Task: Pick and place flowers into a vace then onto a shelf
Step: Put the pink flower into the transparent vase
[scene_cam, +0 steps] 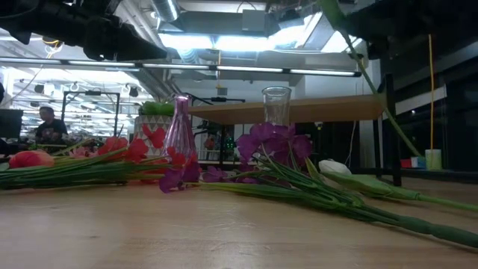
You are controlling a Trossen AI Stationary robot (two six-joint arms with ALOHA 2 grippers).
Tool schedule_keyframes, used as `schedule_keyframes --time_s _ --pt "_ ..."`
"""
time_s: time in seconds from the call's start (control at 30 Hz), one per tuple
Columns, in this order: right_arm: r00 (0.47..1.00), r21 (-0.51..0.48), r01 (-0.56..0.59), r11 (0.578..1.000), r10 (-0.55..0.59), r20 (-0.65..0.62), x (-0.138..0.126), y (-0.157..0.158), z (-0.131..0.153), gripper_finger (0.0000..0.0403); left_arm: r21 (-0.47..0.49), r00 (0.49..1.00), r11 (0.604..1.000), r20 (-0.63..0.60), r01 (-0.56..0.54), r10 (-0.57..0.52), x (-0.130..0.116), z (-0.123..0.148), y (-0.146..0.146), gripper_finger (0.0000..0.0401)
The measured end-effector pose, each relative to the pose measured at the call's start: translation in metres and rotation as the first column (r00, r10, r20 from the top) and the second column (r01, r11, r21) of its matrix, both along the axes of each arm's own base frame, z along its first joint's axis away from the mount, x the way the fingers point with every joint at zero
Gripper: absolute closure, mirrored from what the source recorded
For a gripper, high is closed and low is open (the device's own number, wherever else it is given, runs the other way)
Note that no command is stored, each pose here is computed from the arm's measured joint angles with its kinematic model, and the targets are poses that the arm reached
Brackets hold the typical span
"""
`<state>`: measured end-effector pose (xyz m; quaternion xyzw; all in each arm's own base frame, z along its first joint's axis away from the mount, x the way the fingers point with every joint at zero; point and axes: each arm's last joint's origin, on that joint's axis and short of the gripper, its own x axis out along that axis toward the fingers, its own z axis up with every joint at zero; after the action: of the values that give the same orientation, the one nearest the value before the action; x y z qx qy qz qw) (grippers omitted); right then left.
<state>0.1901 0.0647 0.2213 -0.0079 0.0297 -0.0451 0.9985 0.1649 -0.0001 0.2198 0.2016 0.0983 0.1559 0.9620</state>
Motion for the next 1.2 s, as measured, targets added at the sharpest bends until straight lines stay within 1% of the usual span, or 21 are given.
schedule_keyframes --time_s 0.13,0.27,0.4,0.53,0.6,0.73,0.93,1.0,1.1,1.2 --pt "0.995 -0.049 0.012 0.999 -0.007 0.1 0.001 -0.002 0.011 0.0403 0.0 1.0 1.0 0.0 0.0 0.0 0.0 0.0 0.0 0.0399" --pt "0.984 -0.093 0.054 0.994 -0.037 0.175 0.002 -0.008 0.019 0.0403 0.0 1.0 1.0 0.0 0.0 0.0 0.0 0.0 0.0 0.0399" --pt "0.97 -0.071 0.09 0.993 -0.071 0.234 0.005 -0.016 0.024 0.0403 0.001 1.0 1.0 0.001 0.0 0.0 0.0 0.0 0.0 0.0399" --pt "0.952 -0.077 0.052 0.996 -0.026 0.306 0.009 -0.022 0.029 0.0403 0.001 1.0 1.0 0.0 0.0 0.0 0.0 0.0 0.0 0.0399" --pt "0.943 -0.106 0.046 0.993 -0.008 0.334 0.011 -0.024 0.03 0.0403 0.001 1.0 1.0 0.001 0.0 0.0 0.0 0.0 0.0 0.0399" --pt "0.929 -0.143 0.043 0.989 0.013 0.37 0.014 -0.029 0.035 0.0403 0.001 1.0 1.0 0.001 0.0 0.0 0.0 0.0 0.0 0.0399" --pt "0.901 -0.212 -0.038 0.977 0.125 0.414 0.024 -0.03 0.055 0.0403 0.001 1.0 1.0 0.001 0.0 0.0 0.0 0.0 0.0 0.0399" --pt "0.904 -0.221 -0.034 0.975 0.125 0.409 0.031 -0.031 0.057 0.0403 -0.008 1.0 1.0 0.003 0.004 -0.004 0.0 0.0 0.0 0.0399" --pt "0.914 -0.229 -0.026 0.973 0.116 0.388 0.046 -0.034 0.058 0.0403 -0.042 0.999 0.998 0.012 0.053 -0.052 0.001 0.0 -0.002 0.0399" --pt "0.916 -0.249 -0.055 0.967 0.148 0.374 0.062 -0.037 0.059 0.0403 -0.053 0.995 0.994 0.013 0.1 -0.1 0.001 0.0 -0.003 0.0399"
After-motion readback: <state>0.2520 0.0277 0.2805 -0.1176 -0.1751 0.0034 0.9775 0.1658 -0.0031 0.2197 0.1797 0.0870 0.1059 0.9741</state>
